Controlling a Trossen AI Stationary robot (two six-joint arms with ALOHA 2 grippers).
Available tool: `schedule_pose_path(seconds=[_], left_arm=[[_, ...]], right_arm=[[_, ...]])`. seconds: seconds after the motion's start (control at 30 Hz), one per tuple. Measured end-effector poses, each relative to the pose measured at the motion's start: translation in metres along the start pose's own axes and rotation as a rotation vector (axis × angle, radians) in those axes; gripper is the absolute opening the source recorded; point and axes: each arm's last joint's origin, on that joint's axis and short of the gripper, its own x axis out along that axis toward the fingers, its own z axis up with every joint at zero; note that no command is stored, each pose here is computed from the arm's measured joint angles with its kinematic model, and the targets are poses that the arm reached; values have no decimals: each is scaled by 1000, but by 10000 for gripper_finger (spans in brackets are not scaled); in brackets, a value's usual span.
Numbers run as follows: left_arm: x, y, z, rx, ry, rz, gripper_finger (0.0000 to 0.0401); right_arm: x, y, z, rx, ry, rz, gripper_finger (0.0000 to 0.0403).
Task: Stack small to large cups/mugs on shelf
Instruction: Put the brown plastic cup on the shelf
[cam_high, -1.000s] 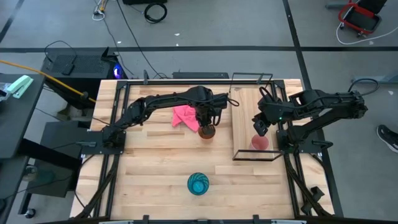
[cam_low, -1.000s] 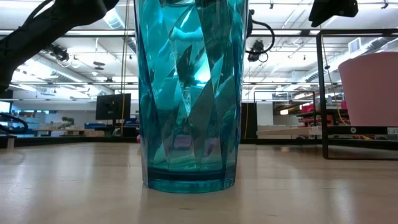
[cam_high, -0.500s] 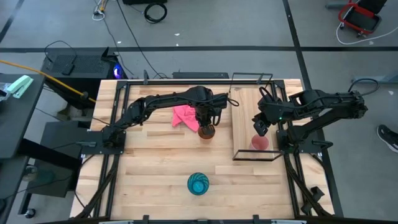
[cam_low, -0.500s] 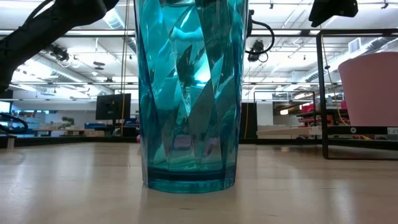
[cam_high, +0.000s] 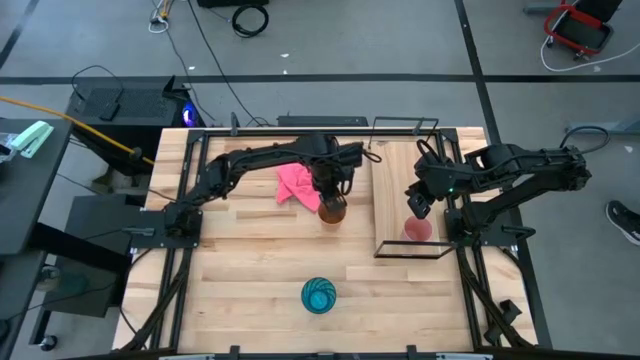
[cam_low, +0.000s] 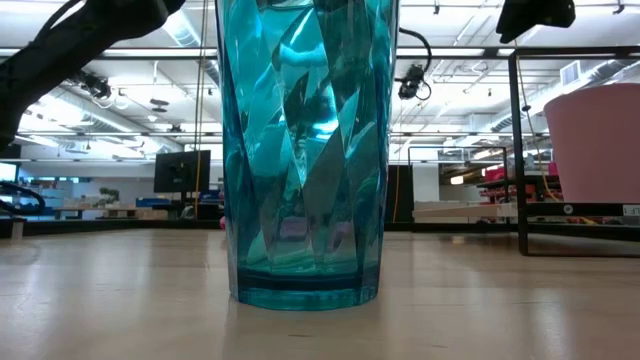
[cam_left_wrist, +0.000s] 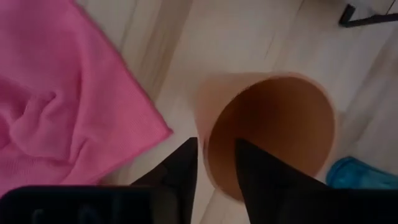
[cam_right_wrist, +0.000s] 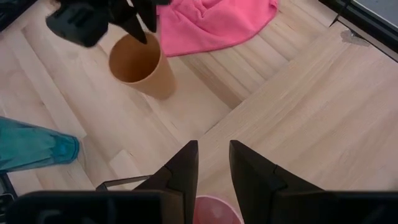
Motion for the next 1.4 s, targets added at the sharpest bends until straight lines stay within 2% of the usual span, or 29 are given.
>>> schedule_pose_path(seconds=[0.33,0.47,0.87,1.07,1.33,1.4], left_arm=[[-53,4,-20,-31,-55,16,143],[-73,6,-35,-56,-36,107,146],[-131,17,-60,-102,-222,314,131],[-141,51,-59,-145,-230,357,124],[-159,131,-66,-344,-234,405,123],[-162,144,-69,-445,-250,374,123]], right_arm=[[-2,14,13,-34,-99,172,99],[2,12,21,-28,-106,184,99],[47,19,58,-85,-57,253,99],[72,18,76,-95,-44,289,99],[99,13,88,-90,6,290,99],[103,13,89,-87,16,282,99]])
